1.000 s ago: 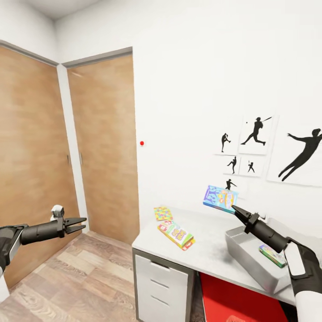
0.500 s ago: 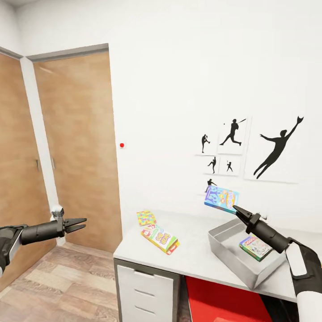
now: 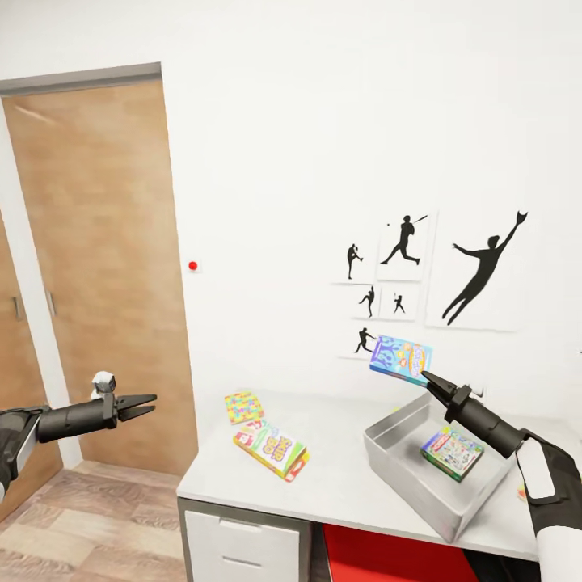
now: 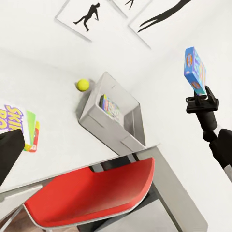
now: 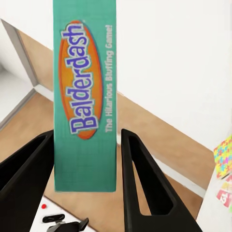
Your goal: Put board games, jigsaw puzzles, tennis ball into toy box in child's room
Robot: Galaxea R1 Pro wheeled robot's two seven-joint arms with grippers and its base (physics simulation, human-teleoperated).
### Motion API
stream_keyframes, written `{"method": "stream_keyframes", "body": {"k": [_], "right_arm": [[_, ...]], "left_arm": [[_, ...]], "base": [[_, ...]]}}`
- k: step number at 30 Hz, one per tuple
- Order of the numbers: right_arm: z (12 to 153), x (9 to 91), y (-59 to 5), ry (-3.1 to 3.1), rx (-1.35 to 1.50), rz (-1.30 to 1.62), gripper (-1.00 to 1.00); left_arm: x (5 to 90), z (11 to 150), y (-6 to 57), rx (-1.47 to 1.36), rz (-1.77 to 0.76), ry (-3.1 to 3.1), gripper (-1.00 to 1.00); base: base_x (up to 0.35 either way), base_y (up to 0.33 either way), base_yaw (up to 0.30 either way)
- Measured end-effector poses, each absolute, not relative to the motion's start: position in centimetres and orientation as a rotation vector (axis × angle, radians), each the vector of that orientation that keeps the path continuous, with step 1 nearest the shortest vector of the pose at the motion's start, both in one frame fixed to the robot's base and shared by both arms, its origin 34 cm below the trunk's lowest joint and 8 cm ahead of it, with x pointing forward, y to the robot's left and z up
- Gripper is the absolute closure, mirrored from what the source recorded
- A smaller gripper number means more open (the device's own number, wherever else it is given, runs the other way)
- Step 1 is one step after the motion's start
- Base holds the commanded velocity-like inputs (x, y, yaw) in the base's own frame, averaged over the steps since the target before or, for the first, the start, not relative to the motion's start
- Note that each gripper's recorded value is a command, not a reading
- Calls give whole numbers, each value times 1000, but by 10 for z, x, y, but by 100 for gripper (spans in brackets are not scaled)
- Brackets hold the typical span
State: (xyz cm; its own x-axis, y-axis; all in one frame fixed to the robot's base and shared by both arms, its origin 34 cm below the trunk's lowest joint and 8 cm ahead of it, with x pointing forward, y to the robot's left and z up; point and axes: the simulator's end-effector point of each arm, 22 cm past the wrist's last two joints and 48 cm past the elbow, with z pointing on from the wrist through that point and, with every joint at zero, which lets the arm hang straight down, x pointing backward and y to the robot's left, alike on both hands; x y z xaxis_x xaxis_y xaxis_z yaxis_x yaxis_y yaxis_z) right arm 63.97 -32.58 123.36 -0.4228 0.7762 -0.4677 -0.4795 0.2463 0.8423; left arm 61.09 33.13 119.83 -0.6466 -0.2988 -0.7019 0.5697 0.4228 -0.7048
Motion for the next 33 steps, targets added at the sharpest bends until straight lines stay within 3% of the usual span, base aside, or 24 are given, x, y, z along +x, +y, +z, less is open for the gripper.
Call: {"method": "stream_keyframes", "body": {"k": [20,33], "right_arm": [[1210,646,-336,1422,378,1455,100],[1199,650,-338,1434,401,1457,100]], "left_arm": [[615,1186,331,217,-1340,1877,-100],[618,1178,332,205,-1345,1890,-100]], "base": [[11,0,-166],[121,56,-178]]}}
